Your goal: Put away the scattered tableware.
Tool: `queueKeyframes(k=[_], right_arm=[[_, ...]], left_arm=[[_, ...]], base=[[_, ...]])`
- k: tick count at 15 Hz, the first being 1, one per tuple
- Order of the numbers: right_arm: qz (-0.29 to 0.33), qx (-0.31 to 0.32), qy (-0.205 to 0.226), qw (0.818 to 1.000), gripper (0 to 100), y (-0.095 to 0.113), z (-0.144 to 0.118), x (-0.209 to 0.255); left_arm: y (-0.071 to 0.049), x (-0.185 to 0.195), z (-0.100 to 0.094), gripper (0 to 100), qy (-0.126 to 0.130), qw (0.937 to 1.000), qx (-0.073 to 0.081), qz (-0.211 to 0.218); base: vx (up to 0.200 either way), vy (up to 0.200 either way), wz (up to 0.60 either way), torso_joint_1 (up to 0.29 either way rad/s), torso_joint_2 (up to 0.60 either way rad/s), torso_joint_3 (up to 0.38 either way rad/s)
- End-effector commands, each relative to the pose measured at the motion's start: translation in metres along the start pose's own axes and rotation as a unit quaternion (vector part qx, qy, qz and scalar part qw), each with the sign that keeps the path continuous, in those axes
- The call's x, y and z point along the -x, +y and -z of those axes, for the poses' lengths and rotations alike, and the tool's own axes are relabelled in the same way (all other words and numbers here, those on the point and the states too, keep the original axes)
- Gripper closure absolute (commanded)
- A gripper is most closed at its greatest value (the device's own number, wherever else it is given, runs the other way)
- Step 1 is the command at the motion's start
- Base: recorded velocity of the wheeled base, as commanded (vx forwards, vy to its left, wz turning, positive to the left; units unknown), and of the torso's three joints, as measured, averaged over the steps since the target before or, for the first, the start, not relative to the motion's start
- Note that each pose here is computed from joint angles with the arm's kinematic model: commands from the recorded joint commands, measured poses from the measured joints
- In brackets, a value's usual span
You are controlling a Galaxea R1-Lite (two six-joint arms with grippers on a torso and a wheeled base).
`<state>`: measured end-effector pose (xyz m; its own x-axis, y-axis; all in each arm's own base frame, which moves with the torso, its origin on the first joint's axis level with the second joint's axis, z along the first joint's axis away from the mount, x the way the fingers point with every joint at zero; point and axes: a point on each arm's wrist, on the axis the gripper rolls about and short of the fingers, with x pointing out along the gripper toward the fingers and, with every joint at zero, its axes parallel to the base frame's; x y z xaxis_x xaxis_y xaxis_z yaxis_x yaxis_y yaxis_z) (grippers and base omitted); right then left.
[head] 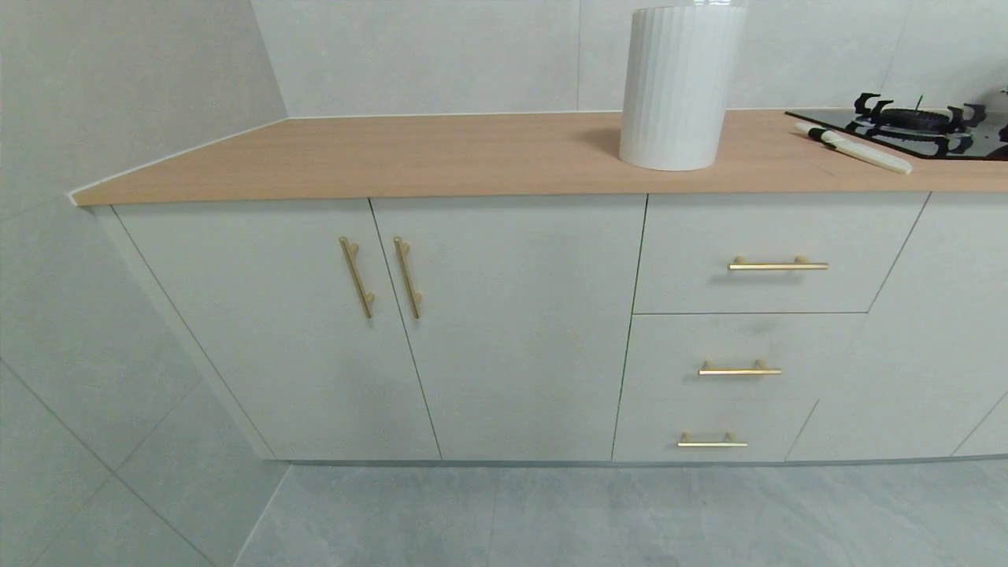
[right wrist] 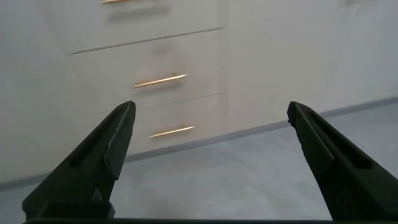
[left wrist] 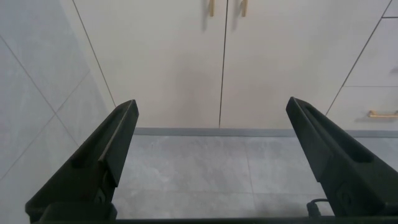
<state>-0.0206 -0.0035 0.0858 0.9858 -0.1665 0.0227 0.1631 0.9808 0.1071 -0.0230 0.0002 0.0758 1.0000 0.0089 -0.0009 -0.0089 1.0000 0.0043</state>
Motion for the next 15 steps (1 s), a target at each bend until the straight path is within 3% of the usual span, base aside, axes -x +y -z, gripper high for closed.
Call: queueKeyframes(k=[1,4,5,7,15], right_arm=[[-0.028,-0.011,-0.011,0.999,0,0.0002,0.0050,0.0028],[-0.037,0.013,-0.005,0.999,0,0.0006,0.0063,0.0028],[-0.038,0.051,0.017,0.998,0,0.0002,0.0107,0.0028],[-0.053,0.067,0.011,0.996,0,0.0009,0.0098,0.0027],[-0.055,0.047,0.012,0.997,0,0.0010,0.0100,0.0028]], left_arm=[[0.0000,-0.0001,-0.0002,0,0.000,1.0000,0.000,0.000],[0.0000,-0.0001,-0.0002,0,0.000,1.0000,0.000,0.000],[0.0000,-0.0001,0.0002,0,0.000,1.0000,0.000,0.000],[0.0000,0.0001,-0.0002,0,0.000,1.0000,0.000,0.000],[0.0000,-0.0002,0.0000,0,0.000,1.0000,-0.003,0.000]], base=[[0.000,0.000,0.00,0.000,0.00,0.000],[0.000,0.000,0.00,0.000,0.00,0.000],[0.000,0.000,0.00,0.000,0.00,0.000],[0.000,0.000,0.00,0.000,0.00,0.000],[0.000,0.000,0.00,0.000,0.00,0.000]])
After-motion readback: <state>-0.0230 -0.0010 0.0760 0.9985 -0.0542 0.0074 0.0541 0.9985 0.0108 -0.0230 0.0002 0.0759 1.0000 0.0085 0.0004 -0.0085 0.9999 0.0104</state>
